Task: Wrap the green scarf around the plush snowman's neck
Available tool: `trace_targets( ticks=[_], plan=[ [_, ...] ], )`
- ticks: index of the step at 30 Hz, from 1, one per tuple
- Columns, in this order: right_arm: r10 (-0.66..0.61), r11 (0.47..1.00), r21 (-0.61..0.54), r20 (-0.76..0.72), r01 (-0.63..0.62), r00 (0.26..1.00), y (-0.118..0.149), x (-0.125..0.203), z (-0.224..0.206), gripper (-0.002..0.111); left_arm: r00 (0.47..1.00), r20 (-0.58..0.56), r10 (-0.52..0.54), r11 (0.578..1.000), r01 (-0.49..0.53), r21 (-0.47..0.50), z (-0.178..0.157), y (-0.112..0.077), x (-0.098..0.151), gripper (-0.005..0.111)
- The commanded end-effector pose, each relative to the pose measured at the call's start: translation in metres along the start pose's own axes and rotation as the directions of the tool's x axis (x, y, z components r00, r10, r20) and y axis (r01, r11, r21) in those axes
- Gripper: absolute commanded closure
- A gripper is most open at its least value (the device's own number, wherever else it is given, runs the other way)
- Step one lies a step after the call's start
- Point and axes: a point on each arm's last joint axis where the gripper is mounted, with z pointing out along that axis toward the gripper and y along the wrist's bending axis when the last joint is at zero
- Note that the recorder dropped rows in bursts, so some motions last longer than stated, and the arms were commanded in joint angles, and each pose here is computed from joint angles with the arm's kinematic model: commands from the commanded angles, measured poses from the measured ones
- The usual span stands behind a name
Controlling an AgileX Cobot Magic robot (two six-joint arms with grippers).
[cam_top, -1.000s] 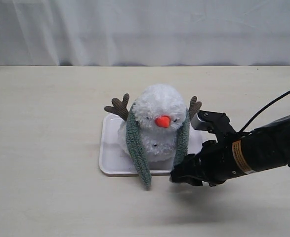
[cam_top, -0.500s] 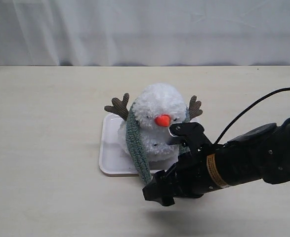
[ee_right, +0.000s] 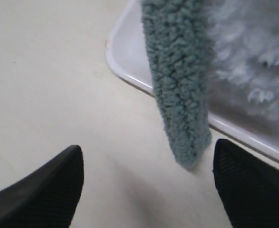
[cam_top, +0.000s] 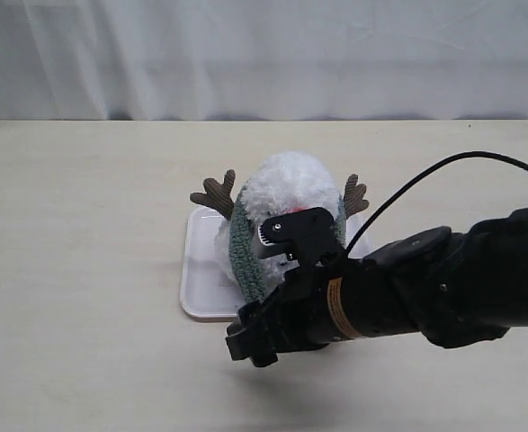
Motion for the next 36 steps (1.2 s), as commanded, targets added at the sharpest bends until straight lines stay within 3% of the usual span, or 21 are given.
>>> trace_targets(
  ticks=[1, 6, 12, 20, 30, 36],
  plan=[
    [-0.027, 0.996, 0.081, 0.006, 0.027, 1.0, -0.003, 0.0, 0.006, 0.037, 1.0, 0.013, 0.002, 1.0, -0.002, 0.004, 0.0, 0.0, -0.001, 0.107],
    [-0.025, 0.998, 0.065, -0.015, 0.026, 1.0, -0.002, -0.004, 0.021, 0.042, 1.0, 0.013, 0.002, 1.0, -0.002, 0.004, 0.0, 0.0, -0.001, 0.107],
    [-0.022, 0.997, 0.074, -0.033, 0.025, 0.999, -0.003, -0.008, 0.04, 0.058, 1.0, 0.013, 0.002, 1.0, -0.002, 0.004, 0.0, 0.0, -0.001, 0.107],
    [-0.077, 0.994, 0.071, -0.035, 0.08, 0.996, -0.003, -0.009, 0.041, 0.104, 1.0, 0.013, 0.002, 1.0, -0.002, 0.004, 0.0, 0.0, -0.001, 0.107],
    [-0.157, 0.985, -0.071, -0.006, 0.156, 0.988, 0.014, -0.016, 0.025, 0.104, 1.0, 0.013, 0.002, 1.0, -0.002, 0.004, 0.0, 0.0, -0.001, 0.107],
    [-0.208, 0.972, -0.1, 0.039, 0.211, 0.977, 0.022, -0.026, 0.004, 0.104, 1.0, 0.013, 0.002, 1.0, -0.002, 0.004, 0.0, 0.0, -0.001, 0.107]
  ],
)
